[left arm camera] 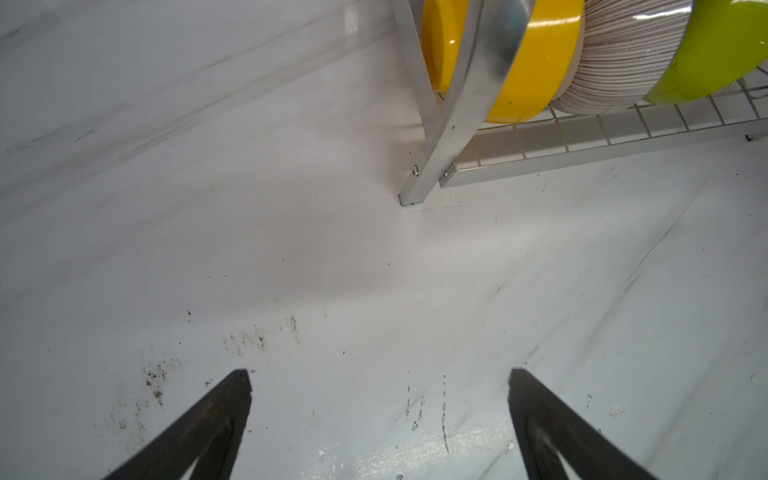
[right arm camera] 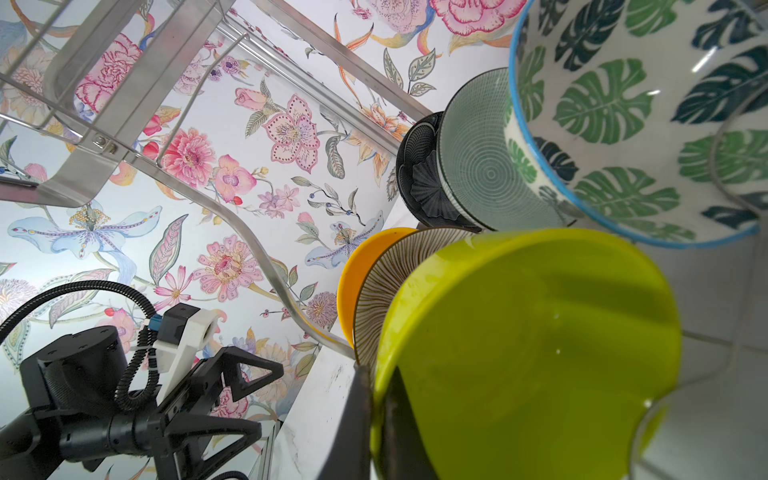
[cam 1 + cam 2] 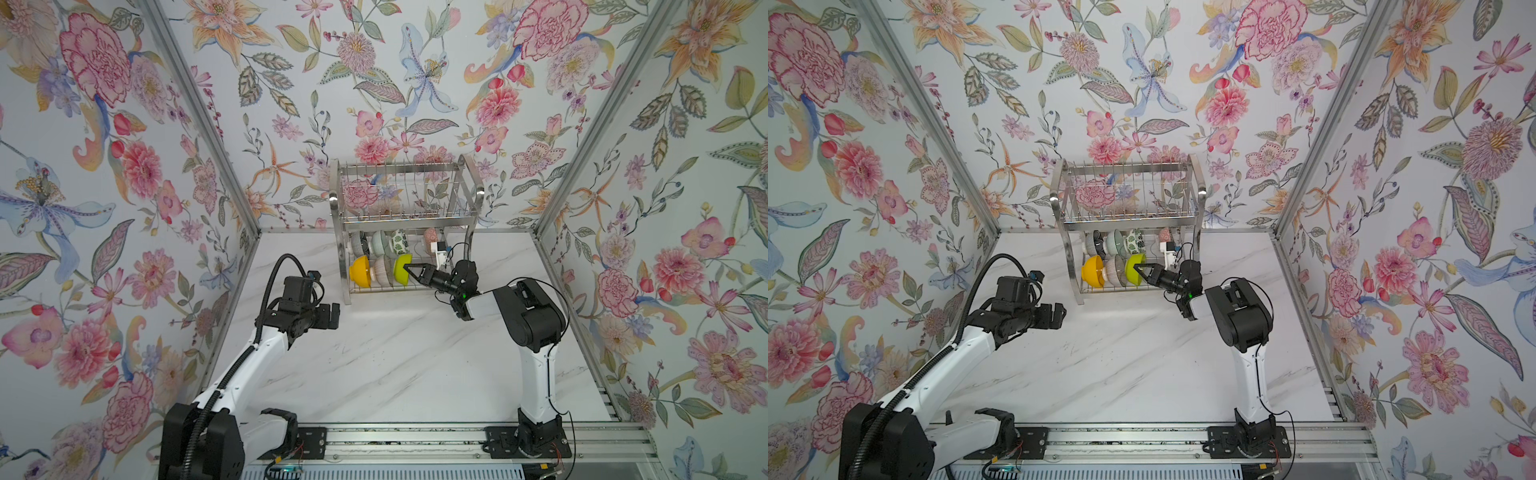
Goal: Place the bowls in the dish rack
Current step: 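Lower the lime-green bowl upright beside the purple-striped bowl in the rack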
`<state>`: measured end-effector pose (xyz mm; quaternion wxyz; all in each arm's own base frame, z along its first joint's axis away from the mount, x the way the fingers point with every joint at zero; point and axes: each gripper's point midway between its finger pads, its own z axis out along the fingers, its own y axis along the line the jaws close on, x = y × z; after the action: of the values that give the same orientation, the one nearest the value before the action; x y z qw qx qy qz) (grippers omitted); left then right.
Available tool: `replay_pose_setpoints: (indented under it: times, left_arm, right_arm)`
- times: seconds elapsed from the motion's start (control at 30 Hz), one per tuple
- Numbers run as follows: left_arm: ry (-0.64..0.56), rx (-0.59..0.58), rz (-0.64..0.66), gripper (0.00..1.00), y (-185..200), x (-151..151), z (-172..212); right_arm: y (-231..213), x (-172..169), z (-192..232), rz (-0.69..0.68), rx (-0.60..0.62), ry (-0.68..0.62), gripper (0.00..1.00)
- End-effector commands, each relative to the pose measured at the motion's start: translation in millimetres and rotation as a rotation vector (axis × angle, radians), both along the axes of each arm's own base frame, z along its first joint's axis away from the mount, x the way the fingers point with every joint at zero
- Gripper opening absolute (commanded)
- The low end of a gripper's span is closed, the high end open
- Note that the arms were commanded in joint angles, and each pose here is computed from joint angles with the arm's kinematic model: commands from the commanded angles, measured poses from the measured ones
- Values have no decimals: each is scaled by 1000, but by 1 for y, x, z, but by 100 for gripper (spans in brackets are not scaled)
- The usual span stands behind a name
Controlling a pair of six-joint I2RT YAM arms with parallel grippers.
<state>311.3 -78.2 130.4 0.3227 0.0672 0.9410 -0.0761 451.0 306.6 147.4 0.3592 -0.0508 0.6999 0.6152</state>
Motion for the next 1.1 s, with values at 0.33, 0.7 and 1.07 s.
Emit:
replay_pose_setpoints:
  times: [0.33,0.7,1.07]
  left_arm:
    - [4,1,-30,99,-6,0,-1]
    - [1,4,-32,99,-6,-1,0]
    - [-13,7,-29,99,-4,-1,3]
  right_arm:
    - [-11,1,-2,-18,-21,-8,8]
    - [-17,4,-2,-70,-70,-17,19]
    - [-27,7,1,-140,-123,-31,26]
